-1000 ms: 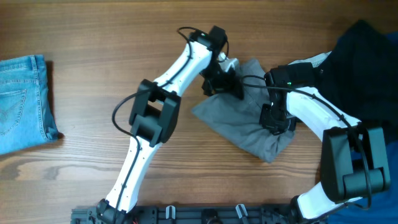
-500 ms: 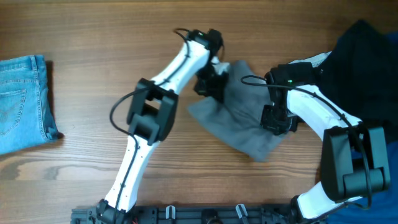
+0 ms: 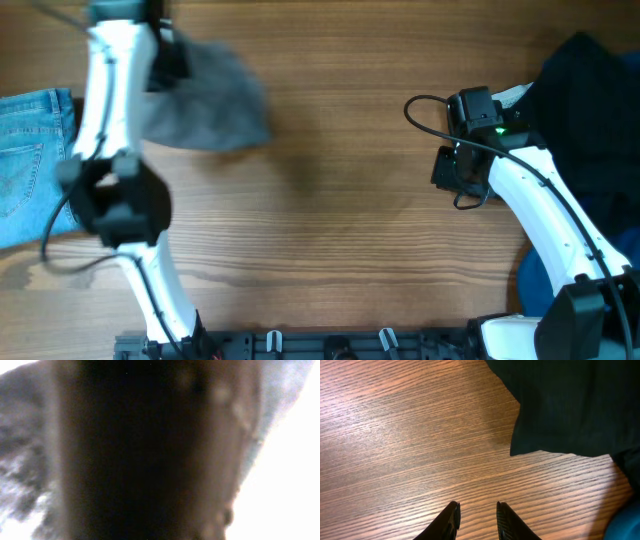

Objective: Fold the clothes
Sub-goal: 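Carry the grey shorts leftward with the left gripper onto the jeans pile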

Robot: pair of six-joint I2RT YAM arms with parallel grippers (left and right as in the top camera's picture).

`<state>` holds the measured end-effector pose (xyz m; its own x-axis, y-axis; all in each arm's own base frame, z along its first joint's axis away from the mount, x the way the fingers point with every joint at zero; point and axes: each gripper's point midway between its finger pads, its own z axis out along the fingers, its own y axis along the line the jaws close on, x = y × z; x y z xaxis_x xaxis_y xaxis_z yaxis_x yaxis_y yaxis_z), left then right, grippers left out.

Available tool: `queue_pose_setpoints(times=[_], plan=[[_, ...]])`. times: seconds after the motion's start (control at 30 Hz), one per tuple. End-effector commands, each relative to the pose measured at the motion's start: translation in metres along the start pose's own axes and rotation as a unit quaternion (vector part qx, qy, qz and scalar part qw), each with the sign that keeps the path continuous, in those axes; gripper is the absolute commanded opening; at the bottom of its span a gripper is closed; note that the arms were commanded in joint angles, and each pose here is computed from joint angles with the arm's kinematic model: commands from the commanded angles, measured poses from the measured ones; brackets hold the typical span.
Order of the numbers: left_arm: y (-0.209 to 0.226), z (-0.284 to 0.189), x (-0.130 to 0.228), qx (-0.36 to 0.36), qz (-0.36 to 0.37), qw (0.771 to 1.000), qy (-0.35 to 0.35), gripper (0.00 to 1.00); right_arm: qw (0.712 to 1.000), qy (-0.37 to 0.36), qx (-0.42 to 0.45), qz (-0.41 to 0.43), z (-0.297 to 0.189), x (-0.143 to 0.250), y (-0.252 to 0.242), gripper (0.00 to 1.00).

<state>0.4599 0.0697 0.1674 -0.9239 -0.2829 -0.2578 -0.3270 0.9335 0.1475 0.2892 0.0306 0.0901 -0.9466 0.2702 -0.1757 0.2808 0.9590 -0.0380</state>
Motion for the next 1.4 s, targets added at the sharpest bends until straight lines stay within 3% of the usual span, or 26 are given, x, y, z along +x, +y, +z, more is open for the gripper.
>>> queue_pose_setpoints(times=[0.0,0.23,0.43,0.53,0.77,0.93,1.13,1.37], plan=[[0.075,-0.045,-0.018,-0.067,-0.042,0.994,-0.071,0.04,1.0,-0.012,0.007,-0.001,-0.006,-0.005,-0.004,0.3],[0.156,-0.044,-0.026,-0.094,-0.106,0.986,-0.089,0.04,1.0,-0.001,0.012,-0.003,-0.006,0.0,-0.006,0.3],[0.181,-0.041,-0.032,-0.077,-0.141,0.981,-0.106,0.04,1.0,0.001,0.013,-0.003,-0.006,0.001,-0.007,0.3],[0.174,-0.041,-0.041,-0.04,-0.137,0.982,-0.121,0.04,1.0,0.002,0.014,-0.003,-0.006,0.001,-0.007,0.3],[0.114,-0.055,-0.077,0.088,-0.051,0.977,-0.189,0.04,1.0,0.005,0.015,0.001,-0.006,0.003,-0.008,0.31],[0.091,-0.061,-0.085,0.096,-0.001,0.974,-0.207,0.04,1.0,0.008,0.017,0.001,-0.006,0.005,-0.008,0.31],[0.103,-0.06,-0.086,0.084,0.015,0.973,-0.212,0.04,1.0,0.01,0.018,0.001,-0.006,0.006,-0.009,0.31],[0.154,-0.041,-0.064,0.062,-0.003,0.983,-0.171,0.04,0.999,0.029,0.027,-0.002,-0.007,0.015,-0.013,0.31]])
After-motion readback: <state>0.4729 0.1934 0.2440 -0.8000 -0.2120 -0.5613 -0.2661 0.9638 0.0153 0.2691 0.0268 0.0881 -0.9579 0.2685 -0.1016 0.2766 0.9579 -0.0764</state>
